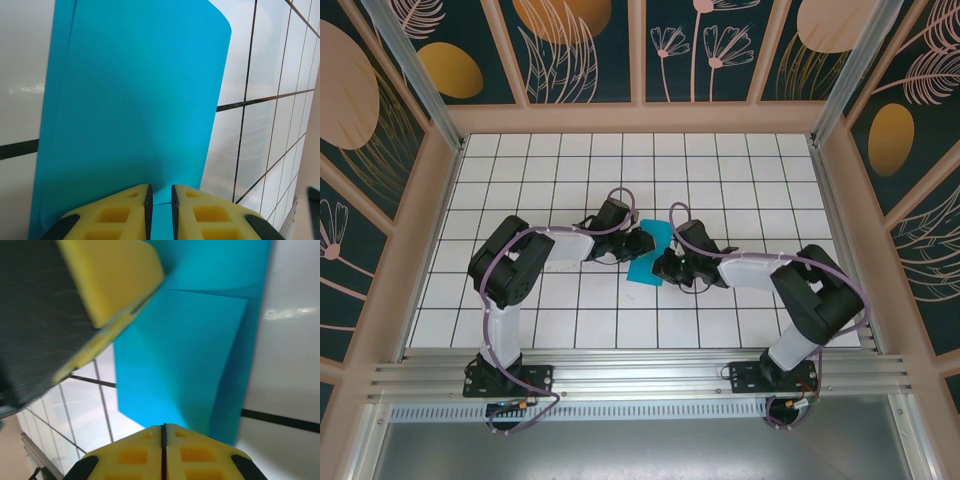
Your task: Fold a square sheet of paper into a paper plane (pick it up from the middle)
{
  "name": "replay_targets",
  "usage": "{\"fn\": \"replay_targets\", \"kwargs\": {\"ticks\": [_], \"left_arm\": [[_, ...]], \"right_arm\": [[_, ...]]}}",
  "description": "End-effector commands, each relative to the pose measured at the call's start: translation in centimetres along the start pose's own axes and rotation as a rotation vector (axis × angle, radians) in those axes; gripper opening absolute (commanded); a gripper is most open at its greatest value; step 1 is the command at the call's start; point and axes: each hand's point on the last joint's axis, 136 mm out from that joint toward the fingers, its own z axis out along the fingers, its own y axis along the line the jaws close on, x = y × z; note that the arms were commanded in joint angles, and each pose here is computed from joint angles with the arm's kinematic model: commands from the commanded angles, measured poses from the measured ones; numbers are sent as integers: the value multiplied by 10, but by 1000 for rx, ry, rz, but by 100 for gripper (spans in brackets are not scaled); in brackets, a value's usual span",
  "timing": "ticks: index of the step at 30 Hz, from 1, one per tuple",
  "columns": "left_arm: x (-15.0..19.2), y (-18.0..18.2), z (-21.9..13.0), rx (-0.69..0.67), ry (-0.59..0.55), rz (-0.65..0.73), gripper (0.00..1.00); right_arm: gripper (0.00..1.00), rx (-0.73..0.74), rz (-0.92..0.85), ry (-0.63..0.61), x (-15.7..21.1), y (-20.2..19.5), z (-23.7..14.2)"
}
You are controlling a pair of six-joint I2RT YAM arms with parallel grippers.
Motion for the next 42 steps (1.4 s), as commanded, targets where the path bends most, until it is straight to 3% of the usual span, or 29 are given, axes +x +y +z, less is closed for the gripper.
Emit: {"fn": "replay_targets", "kwargs": {"ticks": [1,6,12,15,17,19,25,36,42], "left_arm": [[8,27,7,-80,28,-14,22],[0,7,1,-35,11,22,26],[-18,-38,-22,53,-49,87,35],[-13,-48,-30,91,-41,80,31],[-7,-49,-33,118,-31,52,22],[2,-47,-34,139,-11,24,16],[19,-35,-21,108,31,9,11],[32,-9,0,57,73,-15,12],[26,14,4,-42,26,-1,13]], "right_arm": [[11,32,38,33,8,-18,7],[11,126,74,58,21,-53,8],[10,135,97,65,28,-63,9],[10,126,93,61,26,-60,9],[9,129,93,59,25,-60,9],[9,127,93,55,25,-59,8],[9,133,93,50,24,-60,8],[8,139,101,49,24,-62,8],[8,166,103,50,26,-68,8]]}}
